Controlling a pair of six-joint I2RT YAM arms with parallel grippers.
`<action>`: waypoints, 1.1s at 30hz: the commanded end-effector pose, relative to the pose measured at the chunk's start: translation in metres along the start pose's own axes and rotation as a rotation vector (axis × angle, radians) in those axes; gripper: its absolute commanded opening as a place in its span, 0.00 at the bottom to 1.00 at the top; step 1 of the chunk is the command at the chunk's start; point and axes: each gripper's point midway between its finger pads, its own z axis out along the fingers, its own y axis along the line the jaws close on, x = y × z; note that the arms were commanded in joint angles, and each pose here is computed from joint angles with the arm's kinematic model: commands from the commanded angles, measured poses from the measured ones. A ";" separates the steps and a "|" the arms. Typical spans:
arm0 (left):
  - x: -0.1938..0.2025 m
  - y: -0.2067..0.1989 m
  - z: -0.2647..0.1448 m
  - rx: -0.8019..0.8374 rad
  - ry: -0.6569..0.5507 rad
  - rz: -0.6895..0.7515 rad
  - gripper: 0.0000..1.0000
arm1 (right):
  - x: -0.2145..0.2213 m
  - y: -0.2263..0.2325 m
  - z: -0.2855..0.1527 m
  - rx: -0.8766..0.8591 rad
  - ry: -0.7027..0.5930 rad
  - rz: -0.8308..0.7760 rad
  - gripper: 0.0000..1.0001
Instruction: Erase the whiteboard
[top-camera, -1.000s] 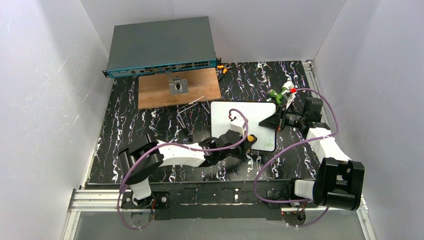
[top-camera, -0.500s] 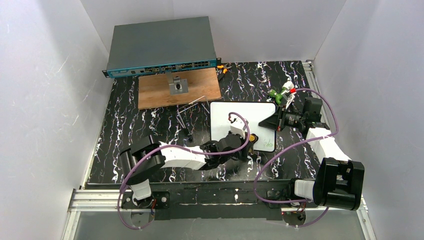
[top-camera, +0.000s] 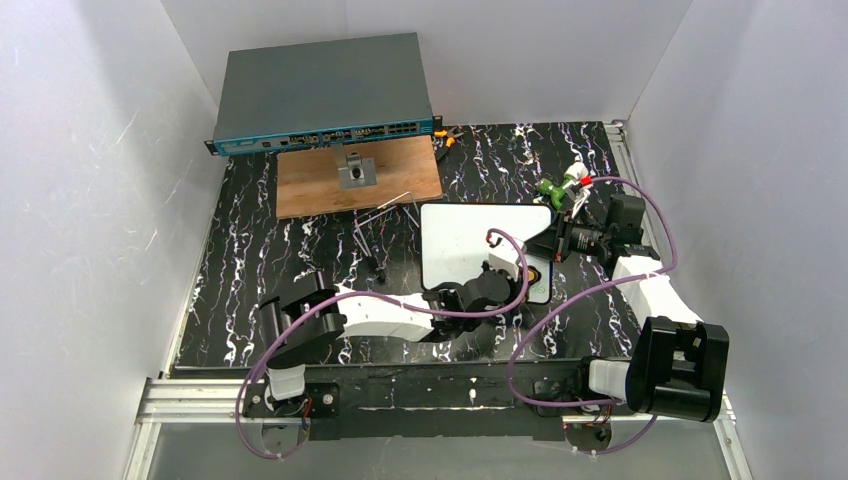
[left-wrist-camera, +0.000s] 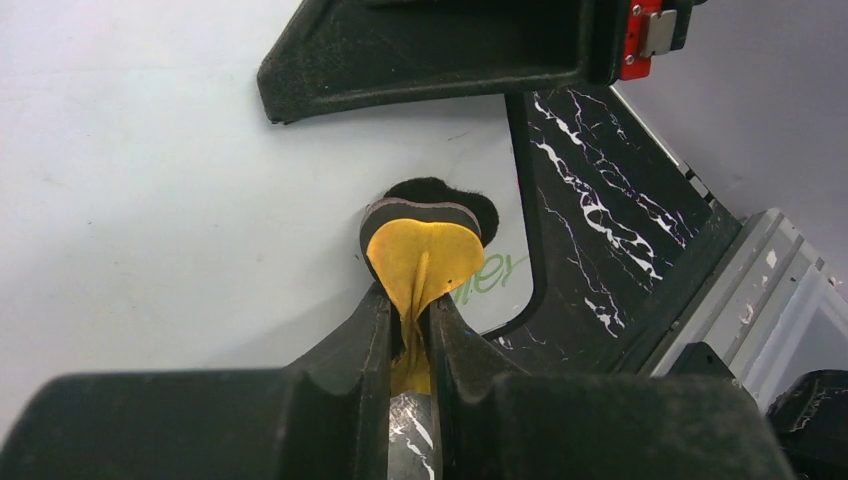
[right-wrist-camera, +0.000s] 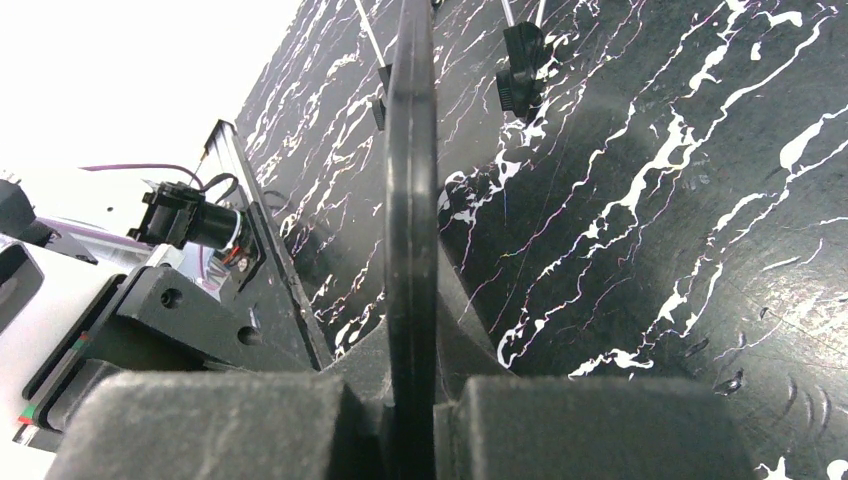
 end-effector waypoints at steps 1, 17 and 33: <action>-0.001 -0.001 0.007 -0.018 0.001 0.040 0.00 | -0.009 0.021 -0.002 -0.068 -0.008 -0.038 0.01; 0.034 0.074 -0.017 -0.330 0.074 0.115 0.00 | -0.009 0.022 -0.003 -0.068 -0.010 -0.041 0.01; 0.008 0.037 0.007 -0.254 -0.048 0.041 0.00 | -0.016 0.026 0.001 -0.085 -0.061 0.081 0.01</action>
